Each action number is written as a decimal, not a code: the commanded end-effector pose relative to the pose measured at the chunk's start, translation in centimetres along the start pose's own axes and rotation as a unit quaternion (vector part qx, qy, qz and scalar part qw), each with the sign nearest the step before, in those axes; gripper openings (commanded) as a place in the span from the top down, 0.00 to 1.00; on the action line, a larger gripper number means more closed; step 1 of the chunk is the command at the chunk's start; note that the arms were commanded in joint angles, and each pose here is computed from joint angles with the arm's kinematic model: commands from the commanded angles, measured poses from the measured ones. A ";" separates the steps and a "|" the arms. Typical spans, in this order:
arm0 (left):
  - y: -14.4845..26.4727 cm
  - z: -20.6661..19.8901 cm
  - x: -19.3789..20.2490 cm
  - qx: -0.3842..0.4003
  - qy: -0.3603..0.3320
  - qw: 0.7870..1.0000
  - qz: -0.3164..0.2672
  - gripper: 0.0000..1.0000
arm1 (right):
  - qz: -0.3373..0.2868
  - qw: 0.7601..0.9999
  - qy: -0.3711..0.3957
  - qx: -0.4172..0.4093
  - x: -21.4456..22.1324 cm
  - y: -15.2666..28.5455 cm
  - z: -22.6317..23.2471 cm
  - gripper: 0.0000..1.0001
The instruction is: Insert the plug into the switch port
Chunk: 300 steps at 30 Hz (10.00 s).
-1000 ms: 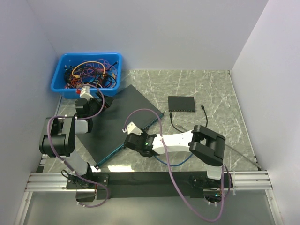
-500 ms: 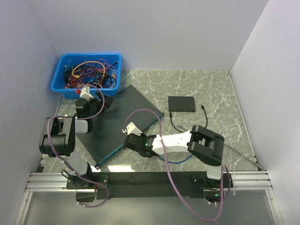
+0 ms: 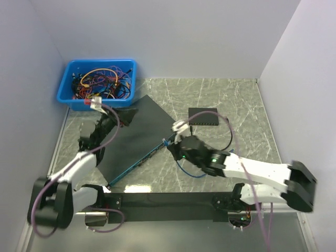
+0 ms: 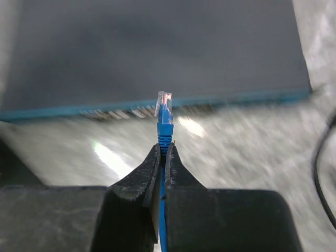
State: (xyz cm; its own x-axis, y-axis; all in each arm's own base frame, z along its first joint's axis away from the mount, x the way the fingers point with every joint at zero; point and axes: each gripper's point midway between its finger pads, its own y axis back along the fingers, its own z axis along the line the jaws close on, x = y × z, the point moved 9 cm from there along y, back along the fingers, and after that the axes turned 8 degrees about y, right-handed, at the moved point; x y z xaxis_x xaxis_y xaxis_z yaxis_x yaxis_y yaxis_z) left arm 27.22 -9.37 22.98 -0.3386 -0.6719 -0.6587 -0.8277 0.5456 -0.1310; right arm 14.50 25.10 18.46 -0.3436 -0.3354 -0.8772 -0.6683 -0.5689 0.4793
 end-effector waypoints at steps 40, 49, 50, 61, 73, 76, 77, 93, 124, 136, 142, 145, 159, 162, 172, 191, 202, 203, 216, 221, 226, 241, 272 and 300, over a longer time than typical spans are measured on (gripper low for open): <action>4.9 -12.0 8.8 0.288 0.054 0.950 0.106 0.29 | -0.199 0.937 -0.118 -0.261 -5.4 4.4 -0.4 1.00; 4.7 -12.3 9.4 0.281 0.053 0.951 0.118 0.34 | -0.210 0.934 -0.122 -0.261 -5.8 5.0 -0.5 1.00; 4.7 -12.2 9.5 0.278 0.055 0.952 0.119 0.35 | -0.212 0.934 -0.122 -0.261 -5.9 5.1 -0.5 1.00; 4.6 -12.8 9.3 0.271 0.056 0.954 0.116 0.54 | -0.220 0.931 -0.125 -0.262 -6.1 5.6 -0.6 1.00; 2.5 -14.1 8.6 0.173 0.085 0.974 0.119 0.99 | -0.217 0.947 -0.123 -0.202 -6.9 7.0 -0.9 0.54; 1.7 -14.3 8.3 0.092 0.111 0.982 0.125 1.00 | -0.207 0.961 -0.116 -0.143 -7.6 7.8 -1.7 0.43; 1.6 -13.7 8.6 0.051 0.117 0.983 0.134 1.00 | -0.205 0.966 -0.112 -0.107 -8.0 7.9 -2.3 0.42; 0.5 -14.5 9.7 -0.014 0.126 0.980 0.155 0.99 | -0.130 0.991 -0.030 0.021 -8.7 5.1 0.4 0.55; 1.5 -13.9 9.8 -0.019 0.121 0.981 0.151 1.00 | -0.114 0.991 -0.048 0.050 -8.4 3.7 0.7 0.94; 1.6 -13.7 9.6 -0.025 0.121 0.982 0.140 0.99 | -0.108 0.992 -0.054 0.045 -8.1 3.5 0.9 0.73; 1.6 -13.6 9.7 -0.028 0.121 0.982 0.140 1.00 | -0.106 0.992 -0.059 0.044 -7.8 3.4 0.9 0.64; 1.6 -13.6 9.7 -0.029 0.122 0.982 0.140 0.99 | -0.112 0.991 -0.063 0.045 -7.7 3.6 0.8 0.61; 1.3 -13.7 9.9 -0.028 0.126 0.981 0.142 0.99 | -0.109 0.991 -0.065 0.040 -7.0 3.4 0.8 0.73; 1.3 -13.7 9.8 -0.026 0.126 0.981 0.143 1.00 | -0.105 0.992 -0.065 0.038 -6.7 3.2 1.0 0.82; 1.3 -12.7 9.4 -0.072 0.096 0.985 0.124 0.66 | -0.075 0.992 -0.078 0.069 -4.4 2.4 0.1 1.00; -2.4 3.0 1.9 -0.155 0.089 0.983 0.036 0.22 | 0.069 0.974 -0.207 0.068 3.1 -5.6 -5.3 1.00; -4.2 8.9 -1.8 -0.152 0.052 0.987 -0.001 0.25 | 0.028 0.974 -0.222 0.043 3.7 -9.1 -6.0 1.00; -4.7 9.5 -1.6 -0.152 0.053 0.987 0.006 0.26 | 0.027 0.974 -0.220 0.041 3.8 -9.2 -6.0 1.00; -7.0 14.2 -2.0 -0.159 0.040 0.986 0.018 0.28 | 0.052 0.974 -0.215 0.048 4.6 -10.8 -5.9 1.00; -7.7 15.0 -2.1 -0.165 0.038 0.985 0.023 0.29 | 0.059 0.972 -0.222 0.047 5.1 -10.0 -5.9 1.00; -7.9 15.5 -2.0 -0.166 0.036 0.985 0.025 0.30 | 0.069 0.971 -0.225 0.034 5.3 -9.2 -5.6 1.00; -7.9 15.8 -1.5 -0.157 0.037 0.986 0.032 0.32 | 0.091 0.969 -0.227 0.021 5.9 -7.7 -5.4 1.00; -7.5 16.0 -1.2 -0.164 0.033 0.985 0.034 0.33 | 0.111 0.979 -0.167 0.024 0.4 -10.1 -7.8 1.00; -7.7 16.2 -1.2 -0.168 0.039 0.984 0.038 0.33 | 0.082 0.981 -0.173 0.002 0.7 -9.5 -7.5 1.00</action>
State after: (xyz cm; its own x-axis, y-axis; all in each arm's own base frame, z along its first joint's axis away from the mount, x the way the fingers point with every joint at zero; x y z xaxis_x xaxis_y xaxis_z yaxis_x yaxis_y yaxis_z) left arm 39.89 -5.07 11.38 -0.4824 -0.6939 -0.5346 -0.8745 0.4171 0.2476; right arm 24.34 23.66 11.42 -0.7235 -0.2295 -0.6510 -0.5162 -0.4462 0.7310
